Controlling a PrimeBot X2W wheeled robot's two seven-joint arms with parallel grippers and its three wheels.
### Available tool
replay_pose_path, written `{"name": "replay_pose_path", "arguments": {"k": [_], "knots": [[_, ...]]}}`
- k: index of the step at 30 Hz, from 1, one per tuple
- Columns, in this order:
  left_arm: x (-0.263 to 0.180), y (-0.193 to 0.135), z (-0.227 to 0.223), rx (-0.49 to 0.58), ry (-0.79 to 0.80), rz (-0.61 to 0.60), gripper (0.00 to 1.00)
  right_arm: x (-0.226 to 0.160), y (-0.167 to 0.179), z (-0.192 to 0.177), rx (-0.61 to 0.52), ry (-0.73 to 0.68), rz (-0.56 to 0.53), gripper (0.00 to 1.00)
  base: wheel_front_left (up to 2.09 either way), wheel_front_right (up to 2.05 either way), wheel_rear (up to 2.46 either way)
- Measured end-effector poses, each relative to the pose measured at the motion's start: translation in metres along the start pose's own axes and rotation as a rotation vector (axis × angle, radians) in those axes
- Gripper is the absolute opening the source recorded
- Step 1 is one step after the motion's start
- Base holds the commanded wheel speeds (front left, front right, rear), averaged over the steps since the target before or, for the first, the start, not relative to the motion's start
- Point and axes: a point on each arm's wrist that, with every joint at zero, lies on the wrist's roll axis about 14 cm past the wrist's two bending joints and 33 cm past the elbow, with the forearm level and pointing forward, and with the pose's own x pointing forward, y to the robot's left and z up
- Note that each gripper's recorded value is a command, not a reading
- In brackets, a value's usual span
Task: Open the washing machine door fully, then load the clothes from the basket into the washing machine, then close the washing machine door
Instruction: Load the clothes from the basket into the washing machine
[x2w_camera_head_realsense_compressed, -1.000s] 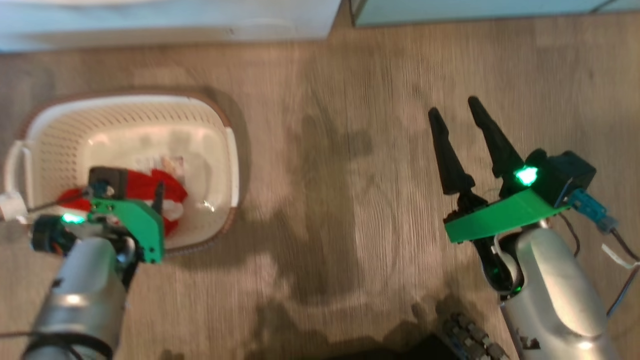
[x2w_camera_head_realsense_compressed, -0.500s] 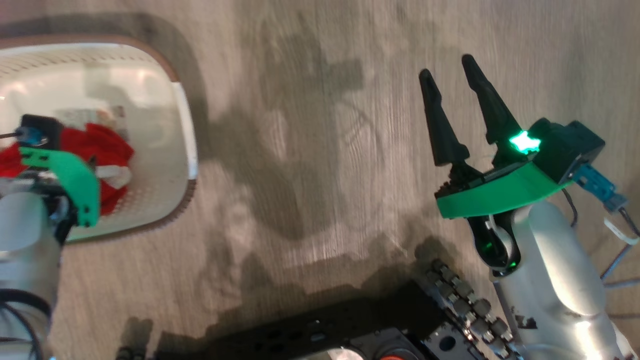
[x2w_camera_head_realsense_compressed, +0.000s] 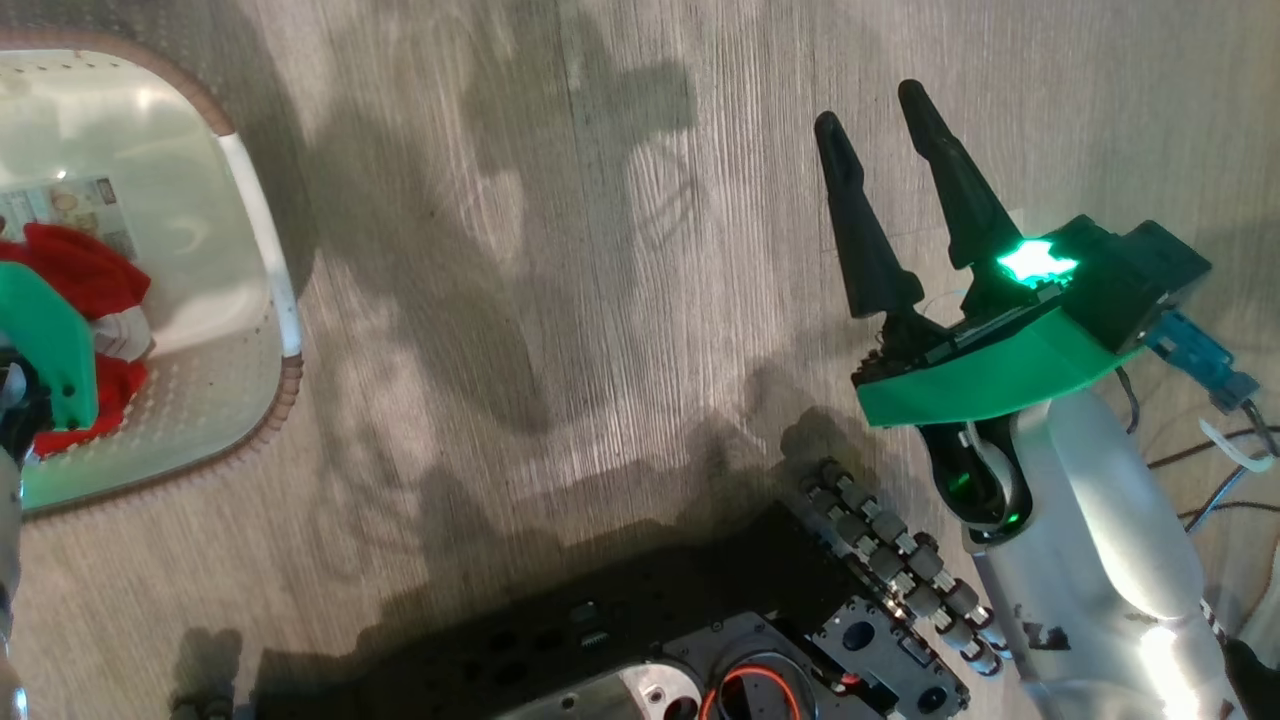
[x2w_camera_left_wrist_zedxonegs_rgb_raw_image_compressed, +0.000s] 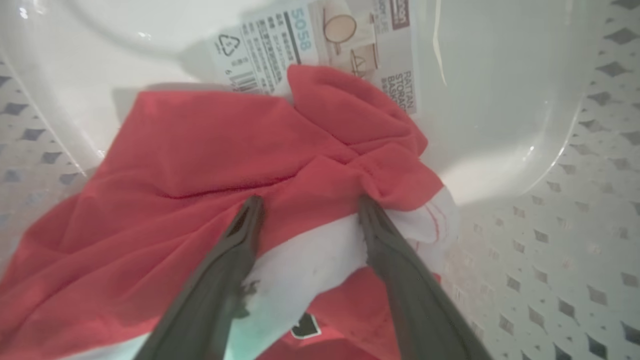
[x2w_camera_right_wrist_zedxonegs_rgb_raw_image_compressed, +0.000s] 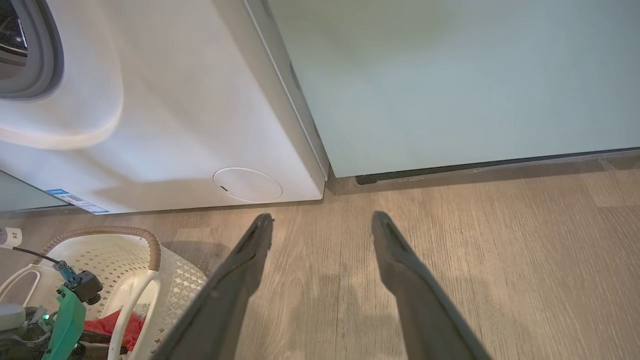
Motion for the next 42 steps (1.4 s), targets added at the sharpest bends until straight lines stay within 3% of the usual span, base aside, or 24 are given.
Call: {"name": "replay_pose_path", "arguments": {"k": [26, 36, 38, 42], "knots": [[0.007, -0.010, -0.005, 0.044, 0.113, -0.006, 1.00, 0.006, 0.005, -0.010, -0.003, 0.012, 0.019, 1.00, 0.00, 0.00, 0.00], [0.007, -0.012, -0.004, 0.001, 0.120, -0.006, 0.98, 0.007, 0.007, -0.012, 0.001, 0.014, 0.024, 1.00, 0.00, 0.00, 0.00], [0.007, -0.014, -0.003, -0.015, 0.119, -0.009, 0.00, 0.007, 0.007, -0.011, 0.001, 0.013, 0.023, 1.00, 0.00, 0.00, 0.00], [0.005, -0.017, -0.003, -0.012, 0.123, -0.015, 0.00, 0.007, 0.007, -0.009, 0.001, 0.008, 0.023, 1.00, 0.00, 0.00, 0.00]]}}
